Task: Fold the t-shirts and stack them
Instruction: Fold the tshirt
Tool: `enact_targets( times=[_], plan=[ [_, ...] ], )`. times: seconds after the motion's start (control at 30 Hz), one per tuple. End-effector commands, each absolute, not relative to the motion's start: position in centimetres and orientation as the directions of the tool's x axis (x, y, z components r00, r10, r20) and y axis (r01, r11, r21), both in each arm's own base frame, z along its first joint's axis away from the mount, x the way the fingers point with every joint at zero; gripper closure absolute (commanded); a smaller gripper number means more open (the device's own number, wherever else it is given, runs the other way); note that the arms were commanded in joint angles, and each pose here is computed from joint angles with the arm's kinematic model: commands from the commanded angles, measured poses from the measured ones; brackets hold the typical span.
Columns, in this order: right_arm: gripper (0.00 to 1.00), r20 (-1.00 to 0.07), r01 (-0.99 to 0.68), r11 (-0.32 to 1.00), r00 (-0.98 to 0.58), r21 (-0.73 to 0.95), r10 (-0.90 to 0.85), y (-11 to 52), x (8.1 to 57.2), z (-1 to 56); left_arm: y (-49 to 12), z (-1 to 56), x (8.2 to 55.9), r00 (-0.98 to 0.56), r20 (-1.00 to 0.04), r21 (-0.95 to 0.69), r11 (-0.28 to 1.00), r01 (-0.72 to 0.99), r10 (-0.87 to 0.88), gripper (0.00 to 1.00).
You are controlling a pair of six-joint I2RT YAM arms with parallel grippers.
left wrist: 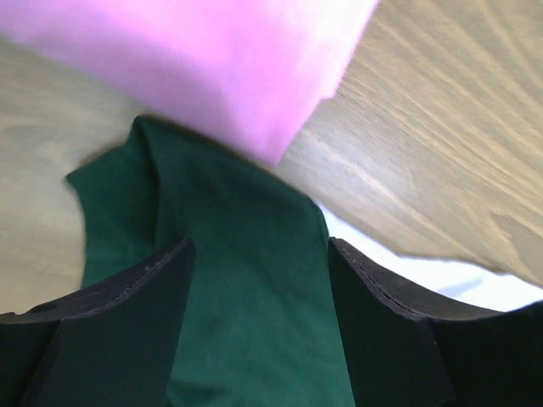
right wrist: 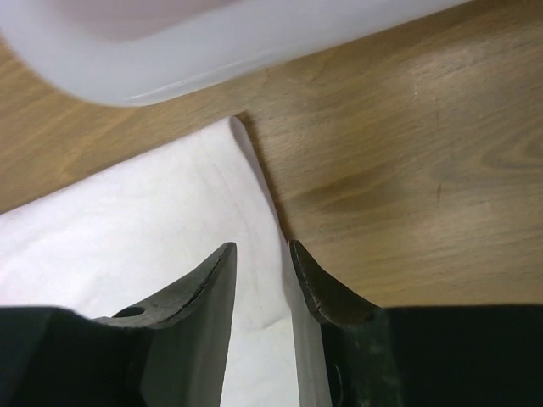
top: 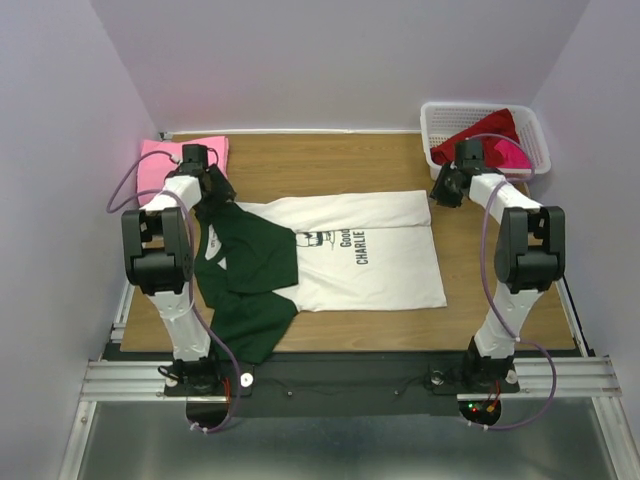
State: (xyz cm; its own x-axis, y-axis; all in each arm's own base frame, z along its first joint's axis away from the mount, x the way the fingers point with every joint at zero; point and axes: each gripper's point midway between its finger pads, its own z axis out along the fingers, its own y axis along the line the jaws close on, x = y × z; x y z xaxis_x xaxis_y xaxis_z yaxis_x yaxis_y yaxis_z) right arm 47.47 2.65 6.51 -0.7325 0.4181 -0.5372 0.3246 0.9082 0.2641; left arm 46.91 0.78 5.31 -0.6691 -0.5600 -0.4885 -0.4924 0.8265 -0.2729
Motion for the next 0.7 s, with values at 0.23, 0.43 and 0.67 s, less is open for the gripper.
enact_targets(
  times=[0.23,0.43,0.67],
  plan=[
    [0.73,-0.481,0.271,0.896,-0.769,0.352,0.421,5.2,44.8,6.6,-0.5,9.9,43.3,-0.647,-0.561,-0.286,0.855,-0.433,-0.516,0.43],
    [0.79,-0.441,0.315,0.9,-0.791,0.3,0.424,4.5,44.7,3.2,-0.3,3.9,42.6,-0.713,-0.485,-0.219,0.86,-0.461,-0.506,0.53],
    [0.79,-0.462,0.411,0.895,-0.769,0.172,0.441,1.0,45.2,0.8,0.2,2.0,44.4,-0.721,-0.477,-0.187,0.86,-0.475,-0.502,0.55]
  ],
)
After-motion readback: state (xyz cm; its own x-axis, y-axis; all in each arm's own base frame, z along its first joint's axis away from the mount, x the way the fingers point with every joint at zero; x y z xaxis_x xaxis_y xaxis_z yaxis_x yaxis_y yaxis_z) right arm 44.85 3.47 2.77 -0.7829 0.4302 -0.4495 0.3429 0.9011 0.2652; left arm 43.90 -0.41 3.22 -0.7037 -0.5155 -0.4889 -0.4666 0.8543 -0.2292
